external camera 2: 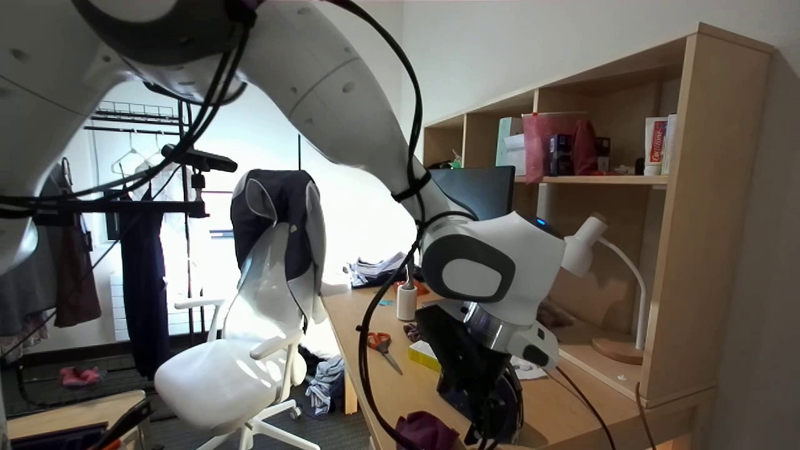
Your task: Move the purple cloth to the right of the white cloth
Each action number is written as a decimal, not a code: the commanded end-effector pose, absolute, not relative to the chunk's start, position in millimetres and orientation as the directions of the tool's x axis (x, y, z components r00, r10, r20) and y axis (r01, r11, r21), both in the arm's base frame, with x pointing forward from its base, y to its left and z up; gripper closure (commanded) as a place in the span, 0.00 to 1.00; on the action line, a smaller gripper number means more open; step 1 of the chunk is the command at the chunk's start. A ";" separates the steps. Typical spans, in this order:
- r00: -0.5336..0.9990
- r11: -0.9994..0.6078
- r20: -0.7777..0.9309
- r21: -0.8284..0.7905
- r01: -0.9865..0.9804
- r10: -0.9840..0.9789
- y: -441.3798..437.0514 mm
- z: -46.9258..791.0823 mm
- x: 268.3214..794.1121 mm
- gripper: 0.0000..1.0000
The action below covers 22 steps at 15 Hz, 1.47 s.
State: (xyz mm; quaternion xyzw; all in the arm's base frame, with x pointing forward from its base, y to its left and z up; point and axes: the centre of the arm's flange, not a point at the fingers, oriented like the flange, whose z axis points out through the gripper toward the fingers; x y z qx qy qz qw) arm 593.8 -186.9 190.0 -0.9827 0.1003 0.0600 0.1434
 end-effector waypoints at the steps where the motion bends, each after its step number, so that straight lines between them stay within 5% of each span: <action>1: 0.959 -0.947 -0.200 -0.214 -0.241 -0.199 -180.6 171.4 620.2 0.00; 13: 0.956 -0.961 -0.238 -0.174 -0.217 -0.173 -116.5 151.5 616.2 0.00; 22: 0.880 -0.885 -0.227 -0.116 -0.451 -0.418 -110.7 134.8 568.9 0.00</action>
